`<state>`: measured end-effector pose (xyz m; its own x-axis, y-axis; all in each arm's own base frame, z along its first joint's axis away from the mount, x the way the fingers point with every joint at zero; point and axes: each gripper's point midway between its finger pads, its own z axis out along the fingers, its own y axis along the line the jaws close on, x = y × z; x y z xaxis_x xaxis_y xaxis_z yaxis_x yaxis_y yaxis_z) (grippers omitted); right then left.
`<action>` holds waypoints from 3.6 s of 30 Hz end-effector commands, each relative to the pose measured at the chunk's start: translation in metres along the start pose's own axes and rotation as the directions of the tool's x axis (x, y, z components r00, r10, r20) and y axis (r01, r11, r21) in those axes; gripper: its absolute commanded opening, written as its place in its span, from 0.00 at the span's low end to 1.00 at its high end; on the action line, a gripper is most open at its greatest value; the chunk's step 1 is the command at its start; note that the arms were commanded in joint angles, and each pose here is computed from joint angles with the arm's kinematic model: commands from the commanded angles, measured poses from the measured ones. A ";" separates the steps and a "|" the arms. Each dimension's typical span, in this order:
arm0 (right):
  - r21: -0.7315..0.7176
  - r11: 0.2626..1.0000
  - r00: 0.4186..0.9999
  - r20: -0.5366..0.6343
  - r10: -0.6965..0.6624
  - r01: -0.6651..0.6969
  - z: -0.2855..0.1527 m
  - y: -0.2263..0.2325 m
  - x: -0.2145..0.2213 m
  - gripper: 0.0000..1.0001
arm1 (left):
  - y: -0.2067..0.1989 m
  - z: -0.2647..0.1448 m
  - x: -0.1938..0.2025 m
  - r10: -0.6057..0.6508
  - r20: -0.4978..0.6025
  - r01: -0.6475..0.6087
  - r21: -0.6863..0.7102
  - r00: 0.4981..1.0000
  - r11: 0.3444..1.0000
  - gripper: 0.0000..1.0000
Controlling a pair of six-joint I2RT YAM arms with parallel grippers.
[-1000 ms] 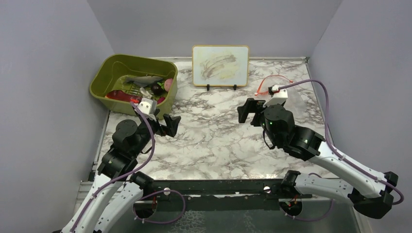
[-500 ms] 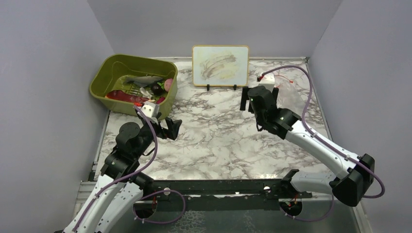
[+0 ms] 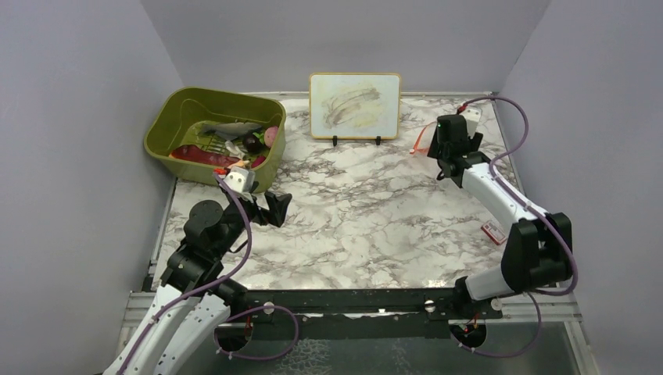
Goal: Place the food in the zip-top bag and seal the zipper
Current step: Pick up the zipper food storage bag at the corner of the board, then open the zipper of the food storage bag at the center of the board.
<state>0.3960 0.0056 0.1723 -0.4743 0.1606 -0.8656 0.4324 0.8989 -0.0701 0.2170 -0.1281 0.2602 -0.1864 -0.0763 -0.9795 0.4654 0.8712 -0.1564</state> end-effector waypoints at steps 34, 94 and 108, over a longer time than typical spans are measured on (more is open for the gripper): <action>-0.752 0.651 0.961 -0.098 -0.257 0.097 -0.024 0.121 0.089 0.01 | -0.012 -0.003 -0.004 0.038 0.035 -0.040 0.074 0.999 0.996 0.95; -0.841 -0.395 0.912 0.409 -0.018 0.369 -0.353 0.180 0.087 0.04 | -0.073 0.064 0.036 -0.614 -0.305 0.667 0.109 0.728 0.737 0.42; -0.963 -0.061 0.960 0.269 -0.085 0.264 -0.315 0.187 0.057 0.43 | -0.067 0.062 0.018 -0.506 -0.230 0.545 0.164 0.832 0.822 0.00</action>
<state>0.1747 0.3206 0.2463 -0.2080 -0.0713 -0.9755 -0.9693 0.1485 0.1959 0.2294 -0.2246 0.2236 -0.6937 -0.4139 -0.5895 0.3226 0.5532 -0.7681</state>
